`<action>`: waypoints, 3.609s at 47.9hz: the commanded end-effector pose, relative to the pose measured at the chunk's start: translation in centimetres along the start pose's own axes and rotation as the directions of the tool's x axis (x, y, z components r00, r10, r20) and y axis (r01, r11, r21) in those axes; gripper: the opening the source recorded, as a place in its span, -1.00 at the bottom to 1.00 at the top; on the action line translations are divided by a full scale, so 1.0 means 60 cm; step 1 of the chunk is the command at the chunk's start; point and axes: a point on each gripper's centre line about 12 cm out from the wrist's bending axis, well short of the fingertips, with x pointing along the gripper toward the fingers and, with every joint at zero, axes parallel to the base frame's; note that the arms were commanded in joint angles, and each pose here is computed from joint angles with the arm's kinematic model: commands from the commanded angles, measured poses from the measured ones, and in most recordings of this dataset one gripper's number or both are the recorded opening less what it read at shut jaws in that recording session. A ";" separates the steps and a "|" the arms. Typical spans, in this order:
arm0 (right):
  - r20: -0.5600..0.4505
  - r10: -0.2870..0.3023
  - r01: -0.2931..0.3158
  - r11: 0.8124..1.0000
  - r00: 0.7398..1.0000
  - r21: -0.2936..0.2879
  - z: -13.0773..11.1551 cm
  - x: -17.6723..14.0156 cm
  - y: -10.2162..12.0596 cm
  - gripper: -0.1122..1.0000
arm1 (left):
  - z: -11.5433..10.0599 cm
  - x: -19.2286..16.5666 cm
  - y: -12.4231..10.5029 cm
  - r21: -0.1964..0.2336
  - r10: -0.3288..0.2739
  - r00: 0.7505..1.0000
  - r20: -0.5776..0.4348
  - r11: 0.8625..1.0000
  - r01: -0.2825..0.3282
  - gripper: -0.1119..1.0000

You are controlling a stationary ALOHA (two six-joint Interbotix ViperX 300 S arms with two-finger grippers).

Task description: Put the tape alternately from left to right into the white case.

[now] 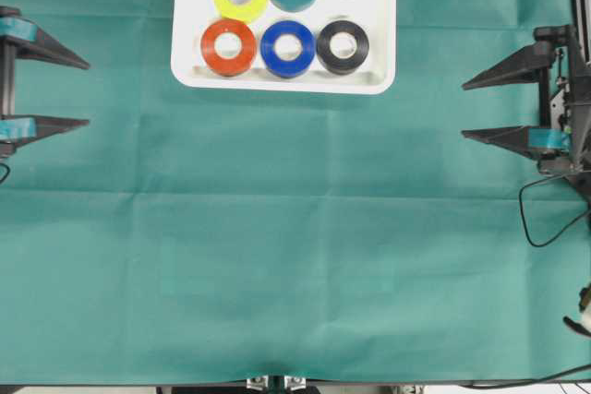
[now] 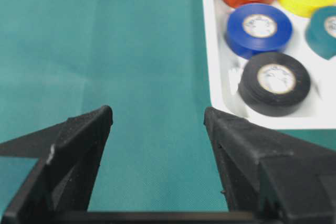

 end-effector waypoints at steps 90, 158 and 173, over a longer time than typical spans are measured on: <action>-0.040 -0.027 0.027 1.000 0.999 -0.003 -0.076 -0.016 -0.022 0.63 | -0.049 -0.029 0.007 -0.013 0.041 0.989 0.142 0.999 -0.040 0.28; 0.005 0.055 -0.055 0.998 0.998 0.024 -0.113 -0.021 -0.016 0.63 | -0.066 -0.049 0.006 -0.021 0.046 0.967 0.252 0.999 -0.042 0.30; 0.020 0.071 -0.071 0.997 0.997 0.021 -0.120 -0.021 -0.016 0.63 | -0.070 -0.047 0.005 -0.021 0.047 0.966 0.255 0.999 -0.043 0.30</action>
